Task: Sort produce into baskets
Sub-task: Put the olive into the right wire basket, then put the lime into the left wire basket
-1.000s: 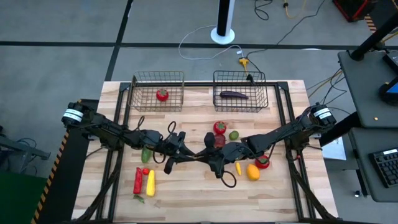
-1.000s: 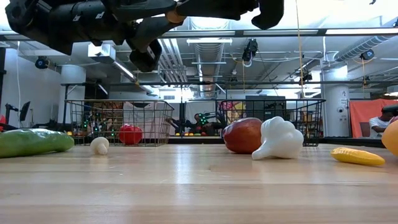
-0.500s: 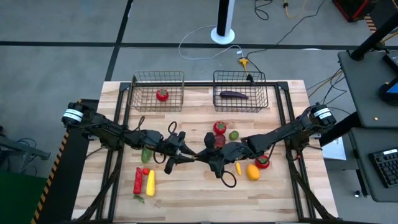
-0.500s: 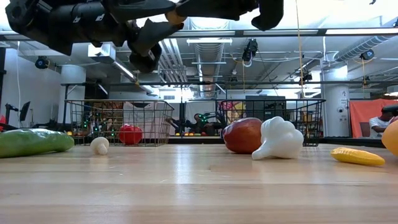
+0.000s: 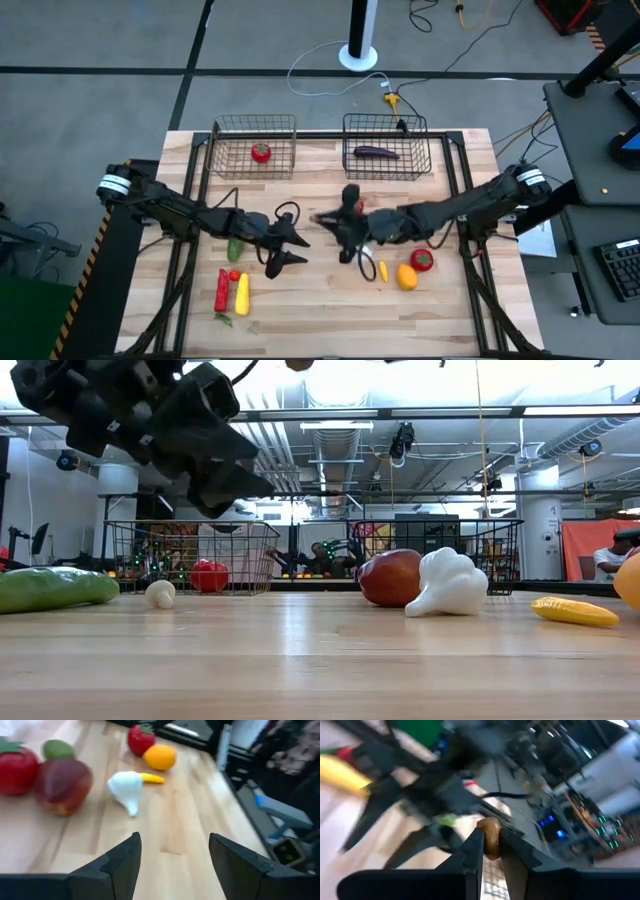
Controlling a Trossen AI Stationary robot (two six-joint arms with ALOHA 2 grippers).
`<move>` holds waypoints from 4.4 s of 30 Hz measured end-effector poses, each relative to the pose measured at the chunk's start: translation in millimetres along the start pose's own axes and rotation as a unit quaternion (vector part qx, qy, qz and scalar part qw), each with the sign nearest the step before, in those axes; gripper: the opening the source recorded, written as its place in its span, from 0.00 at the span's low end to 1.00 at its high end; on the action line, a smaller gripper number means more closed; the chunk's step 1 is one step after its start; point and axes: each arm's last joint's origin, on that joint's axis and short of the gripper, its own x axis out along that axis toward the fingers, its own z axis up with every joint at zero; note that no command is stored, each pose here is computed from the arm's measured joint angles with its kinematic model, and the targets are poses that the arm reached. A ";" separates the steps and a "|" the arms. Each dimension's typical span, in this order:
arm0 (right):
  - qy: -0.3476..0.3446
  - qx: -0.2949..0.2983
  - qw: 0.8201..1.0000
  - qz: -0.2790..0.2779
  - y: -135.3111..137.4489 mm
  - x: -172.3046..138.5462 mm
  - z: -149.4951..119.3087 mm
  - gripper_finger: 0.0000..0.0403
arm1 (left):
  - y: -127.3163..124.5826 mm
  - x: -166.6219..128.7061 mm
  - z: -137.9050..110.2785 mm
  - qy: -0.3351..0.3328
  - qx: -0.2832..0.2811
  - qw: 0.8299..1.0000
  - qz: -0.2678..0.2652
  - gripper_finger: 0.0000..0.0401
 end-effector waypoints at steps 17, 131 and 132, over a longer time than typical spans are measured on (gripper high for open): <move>0.409 0.317 0.850 -0.100 -171.3 -3.7 -93.0 0.11 | -5.0 6.8 30.1 0.026 0.049 0.995 0.080 0.54; 0.403 0.354 0.837 0.108 -171.4 -34.3 -107.1 0.56 | -0.7 5.8 32.7 0.021 0.051 0.984 0.172 0.54; 0.397 0.343 0.843 0.121 -162.9 -38.0 -100.8 0.56 | -0.7 5.8 32.7 0.021 0.051 0.984 0.172 0.54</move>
